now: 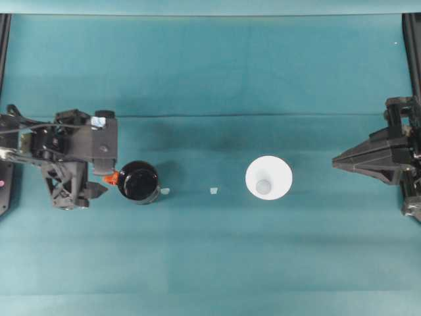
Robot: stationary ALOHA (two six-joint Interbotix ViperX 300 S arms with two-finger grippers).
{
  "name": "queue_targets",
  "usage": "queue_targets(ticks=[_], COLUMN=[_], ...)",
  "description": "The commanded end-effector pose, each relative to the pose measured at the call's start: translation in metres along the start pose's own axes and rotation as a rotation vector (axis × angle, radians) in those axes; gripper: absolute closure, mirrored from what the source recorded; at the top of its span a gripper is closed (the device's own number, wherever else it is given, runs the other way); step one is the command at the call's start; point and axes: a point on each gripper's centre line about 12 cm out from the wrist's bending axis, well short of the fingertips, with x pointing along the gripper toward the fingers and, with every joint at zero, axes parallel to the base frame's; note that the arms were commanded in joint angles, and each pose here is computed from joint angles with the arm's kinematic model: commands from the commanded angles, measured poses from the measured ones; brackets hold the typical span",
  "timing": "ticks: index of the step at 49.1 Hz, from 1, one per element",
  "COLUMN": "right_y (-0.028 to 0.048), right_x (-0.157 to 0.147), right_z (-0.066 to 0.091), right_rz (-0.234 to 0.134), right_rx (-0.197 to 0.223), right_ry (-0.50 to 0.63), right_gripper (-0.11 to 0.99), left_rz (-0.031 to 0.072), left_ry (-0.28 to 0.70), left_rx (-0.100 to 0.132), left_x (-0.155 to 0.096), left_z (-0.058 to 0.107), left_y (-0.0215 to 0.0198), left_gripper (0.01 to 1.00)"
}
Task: Put the paper cup into the moved red handle cup holder.
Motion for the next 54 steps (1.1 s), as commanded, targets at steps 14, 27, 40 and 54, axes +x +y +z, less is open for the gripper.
queue_targets(ticks=[14, 27, 40, 54], right_y=[0.0001, 0.0001, -0.0005, -0.0014], right_x=[0.001, 0.001, 0.001, 0.001], right_z=[0.005, 0.005, 0.003, 0.004], right_rz=[-0.004, -0.004, -0.006, -0.011], right_rx=[0.016, 0.016, 0.017, 0.018], right_ry=[0.001, 0.001, 0.003, 0.002], right_gripper=[0.97, 0.97, 0.97, 0.97], left_rz=[0.001, -0.001, -0.002, -0.001], left_ry=[0.034, 0.058, 0.054, 0.021], left_rx=[0.020, 0.082, 0.082, 0.078], left_x=[0.042, 0.051, 0.051, 0.043], left_z=[-0.001, -0.001, 0.000, 0.011], left_y=[0.0011, 0.0015, 0.0010, 0.0000], left_gripper=[0.033, 0.040, 0.159, 0.723])
